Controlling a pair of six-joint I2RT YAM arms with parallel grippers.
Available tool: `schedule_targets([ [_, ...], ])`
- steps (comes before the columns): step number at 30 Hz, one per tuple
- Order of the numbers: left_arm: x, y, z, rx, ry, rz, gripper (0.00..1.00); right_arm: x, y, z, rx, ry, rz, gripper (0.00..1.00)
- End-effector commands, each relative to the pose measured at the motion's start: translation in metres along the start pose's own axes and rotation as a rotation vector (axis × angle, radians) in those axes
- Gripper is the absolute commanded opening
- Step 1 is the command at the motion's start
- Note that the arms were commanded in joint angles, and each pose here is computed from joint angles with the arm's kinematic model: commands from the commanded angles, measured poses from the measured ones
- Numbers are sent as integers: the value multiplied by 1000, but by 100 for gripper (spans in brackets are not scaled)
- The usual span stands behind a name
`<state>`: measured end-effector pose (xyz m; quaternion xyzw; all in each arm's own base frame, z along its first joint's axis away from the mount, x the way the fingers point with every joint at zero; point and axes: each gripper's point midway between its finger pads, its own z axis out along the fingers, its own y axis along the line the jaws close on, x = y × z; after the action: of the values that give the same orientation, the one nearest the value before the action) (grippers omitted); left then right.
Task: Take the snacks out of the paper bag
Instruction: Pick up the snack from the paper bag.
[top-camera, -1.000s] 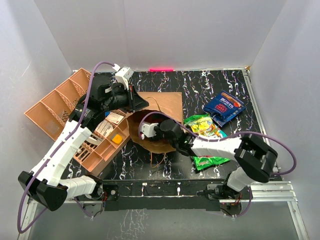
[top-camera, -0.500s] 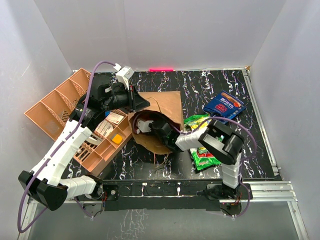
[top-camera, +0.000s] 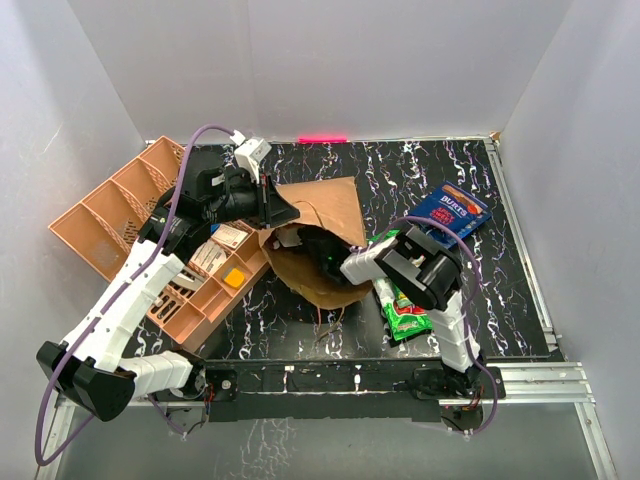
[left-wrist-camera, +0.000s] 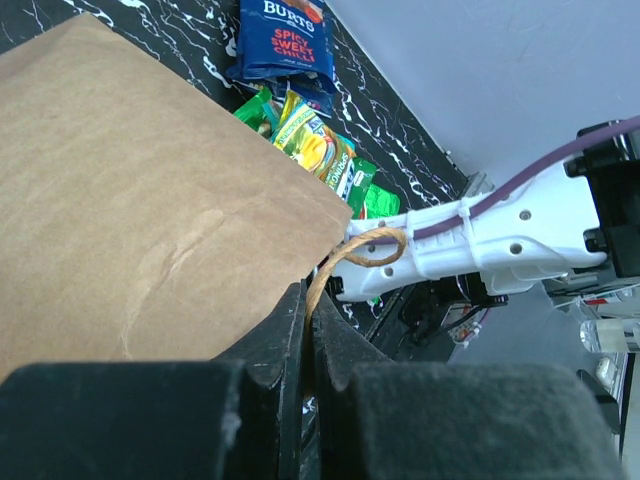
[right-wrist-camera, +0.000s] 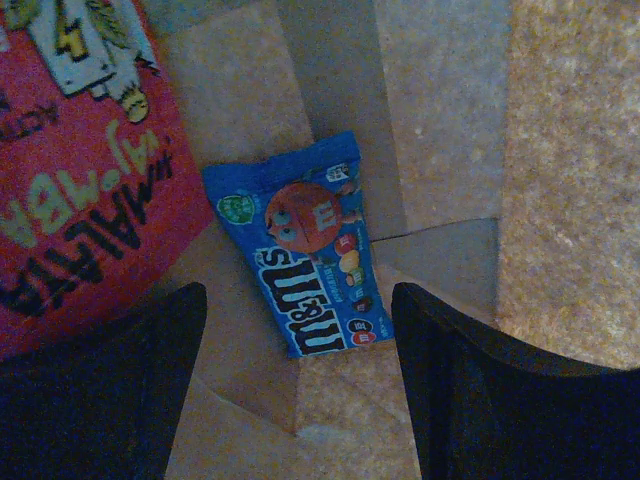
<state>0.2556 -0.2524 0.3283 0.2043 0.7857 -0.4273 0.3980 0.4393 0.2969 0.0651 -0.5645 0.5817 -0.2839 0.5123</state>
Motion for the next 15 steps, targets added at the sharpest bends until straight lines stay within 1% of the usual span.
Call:
schedule_targets([
  [1, -11, -19, -15, 47, -27, 44, 0, -6, -29, 18, 81, -17, 19, 79],
  [5, -10, -20, -16, 40, -21, 42, 0, 8, -28, 30, 84, 21, 18, 79],
  [9, -8, -19, -19, 31, -16, 43, 0, 14, -29, 40, 81, 26, 24, 76],
  [13, -5, -16, -19, 17, -1, 40, 0, 17, -31, 52, 75, 19, 19, 72],
  [15, -5, -15, -19, 9, 0, 39, 0, 18, -32, 58, 72, 17, 20, 67],
])
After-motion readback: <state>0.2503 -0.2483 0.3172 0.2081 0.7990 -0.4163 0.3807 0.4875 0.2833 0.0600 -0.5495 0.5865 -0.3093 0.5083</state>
